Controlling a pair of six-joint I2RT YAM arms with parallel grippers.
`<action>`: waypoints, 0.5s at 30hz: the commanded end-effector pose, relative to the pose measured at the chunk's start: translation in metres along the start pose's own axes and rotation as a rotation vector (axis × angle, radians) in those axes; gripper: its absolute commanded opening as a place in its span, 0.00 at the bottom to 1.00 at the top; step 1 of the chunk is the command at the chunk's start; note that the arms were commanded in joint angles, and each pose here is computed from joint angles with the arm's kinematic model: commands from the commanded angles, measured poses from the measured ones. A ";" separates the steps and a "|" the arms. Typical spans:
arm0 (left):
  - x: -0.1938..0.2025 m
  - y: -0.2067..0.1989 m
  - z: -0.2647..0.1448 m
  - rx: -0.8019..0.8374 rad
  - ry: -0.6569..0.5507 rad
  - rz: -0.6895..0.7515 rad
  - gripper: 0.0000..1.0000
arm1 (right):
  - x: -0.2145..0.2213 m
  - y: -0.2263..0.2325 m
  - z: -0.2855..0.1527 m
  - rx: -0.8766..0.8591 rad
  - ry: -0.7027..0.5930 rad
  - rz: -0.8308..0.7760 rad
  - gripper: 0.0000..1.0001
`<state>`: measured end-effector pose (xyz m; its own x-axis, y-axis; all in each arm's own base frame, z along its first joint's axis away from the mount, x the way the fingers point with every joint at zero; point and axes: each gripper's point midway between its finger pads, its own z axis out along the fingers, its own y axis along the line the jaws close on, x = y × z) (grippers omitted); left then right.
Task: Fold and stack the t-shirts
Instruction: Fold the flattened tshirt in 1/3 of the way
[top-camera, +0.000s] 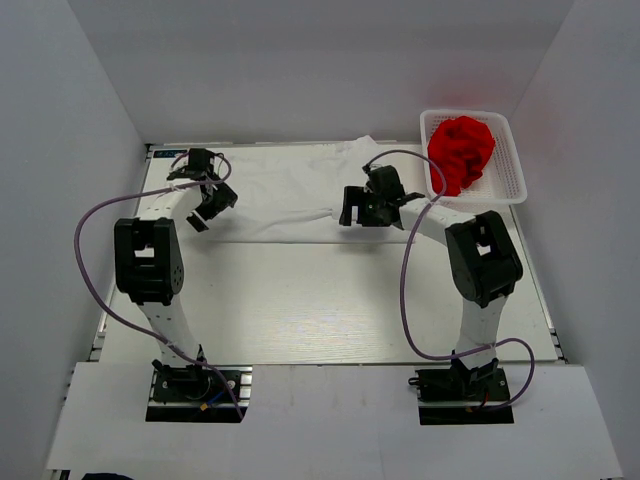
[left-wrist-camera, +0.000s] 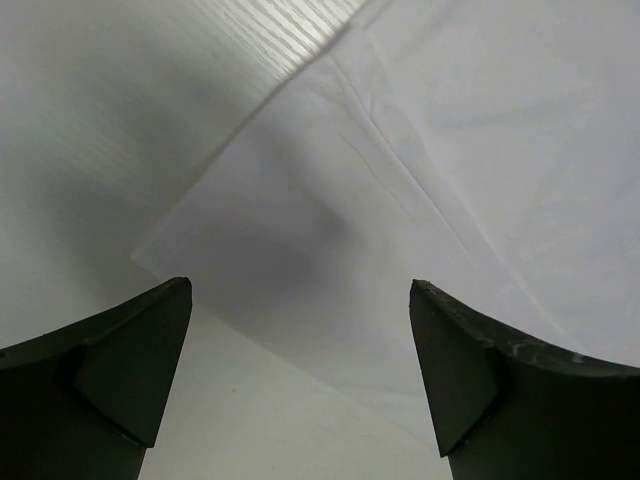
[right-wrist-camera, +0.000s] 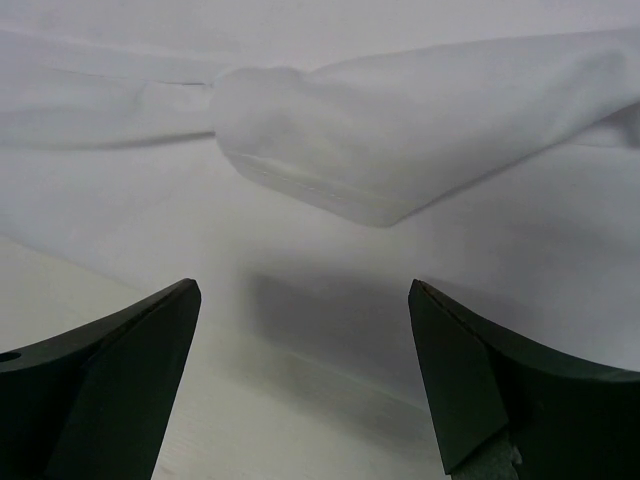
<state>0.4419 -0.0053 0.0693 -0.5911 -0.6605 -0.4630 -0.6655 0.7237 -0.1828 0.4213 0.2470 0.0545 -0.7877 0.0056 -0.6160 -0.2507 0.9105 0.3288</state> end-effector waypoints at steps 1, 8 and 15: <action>-0.009 -0.024 -0.014 0.140 -0.044 0.022 0.99 | -0.022 0.019 0.001 -0.093 -0.083 -0.017 0.90; 0.008 -0.036 0.003 0.236 -0.005 0.065 0.99 | -0.035 0.021 0.024 -0.100 -0.103 -0.025 0.90; 0.007 -0.031 0.014 0.172 0.010 0.071 0.99 | -0.041 0.015 0.038 -0.061 -0.109 -0.014 0.54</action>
<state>0.4562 -0.0291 0.0458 -0.6491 -0.6173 -0.4446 -0.5539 0.7841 -0.2800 0.4522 0.2706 0.0390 -0.7628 0.0085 -0.6466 -0.2941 0.8860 0.3586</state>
